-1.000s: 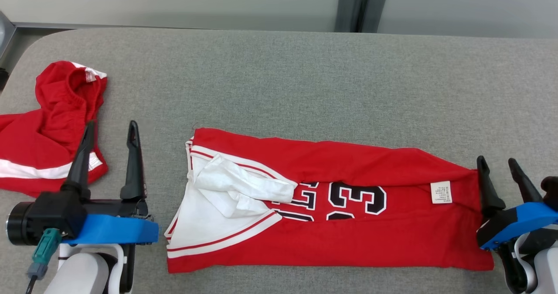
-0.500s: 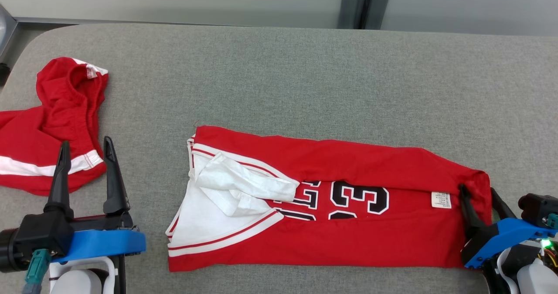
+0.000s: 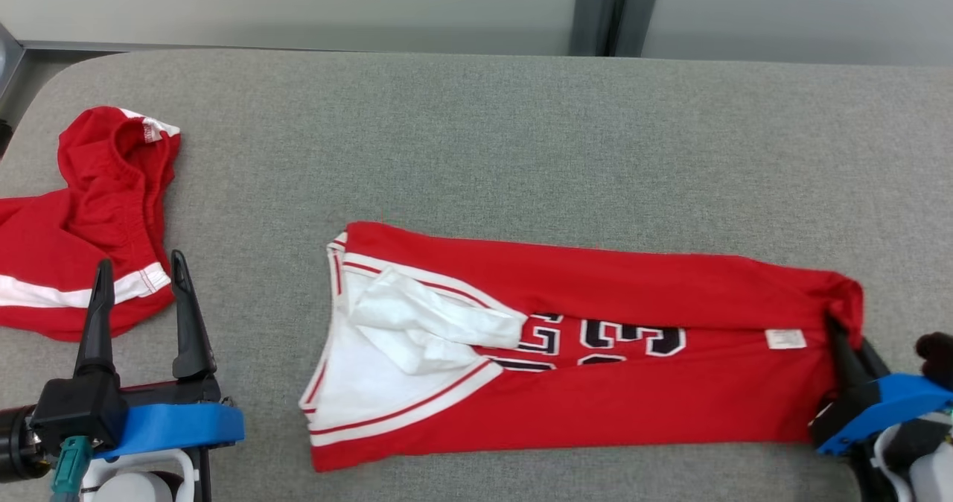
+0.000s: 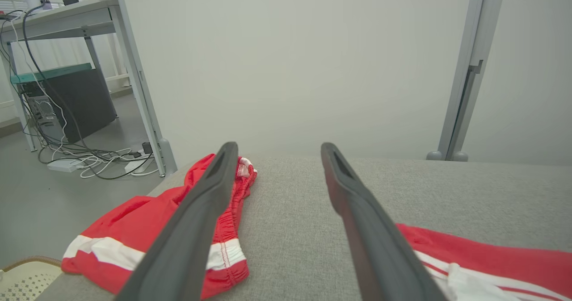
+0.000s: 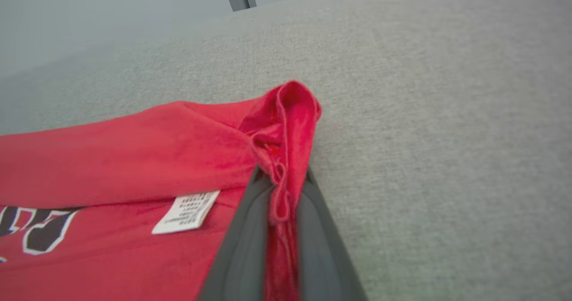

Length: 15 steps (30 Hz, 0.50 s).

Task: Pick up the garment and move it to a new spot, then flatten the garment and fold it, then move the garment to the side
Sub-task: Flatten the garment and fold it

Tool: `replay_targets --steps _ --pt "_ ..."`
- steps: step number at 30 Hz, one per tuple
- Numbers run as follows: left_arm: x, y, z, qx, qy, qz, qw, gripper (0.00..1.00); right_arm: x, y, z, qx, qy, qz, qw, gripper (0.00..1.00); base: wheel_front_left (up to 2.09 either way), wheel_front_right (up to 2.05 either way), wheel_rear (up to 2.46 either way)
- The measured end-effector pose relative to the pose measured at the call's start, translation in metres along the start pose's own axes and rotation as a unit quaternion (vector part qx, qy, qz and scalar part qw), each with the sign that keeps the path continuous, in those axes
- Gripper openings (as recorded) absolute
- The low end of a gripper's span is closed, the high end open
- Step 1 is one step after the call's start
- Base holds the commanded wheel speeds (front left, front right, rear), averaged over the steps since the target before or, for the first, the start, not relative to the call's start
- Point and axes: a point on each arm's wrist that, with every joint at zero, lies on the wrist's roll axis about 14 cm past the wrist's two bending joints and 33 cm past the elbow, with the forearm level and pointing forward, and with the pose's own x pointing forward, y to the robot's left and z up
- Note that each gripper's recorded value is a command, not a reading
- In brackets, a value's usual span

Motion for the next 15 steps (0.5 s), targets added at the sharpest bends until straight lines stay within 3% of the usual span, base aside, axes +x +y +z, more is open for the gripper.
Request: replay_targets --steps 7,15 --pt "-0.001 -0.001 0.002 0.004 -0.003 -0.002 1.000 1.00 -0.004 -0.061 0.059 -0.042 -0.066 -0.062 0.995 0.00 0.00 0.00 0.00" --pt "-0.003 -0.002 0.001 0.001 -0.003 -0.001 1.000 1.00 -0.006 -0.059 0.082 -0.057 -0.087 -0.057 0.993 0.00 0.00 0.00 0.00"
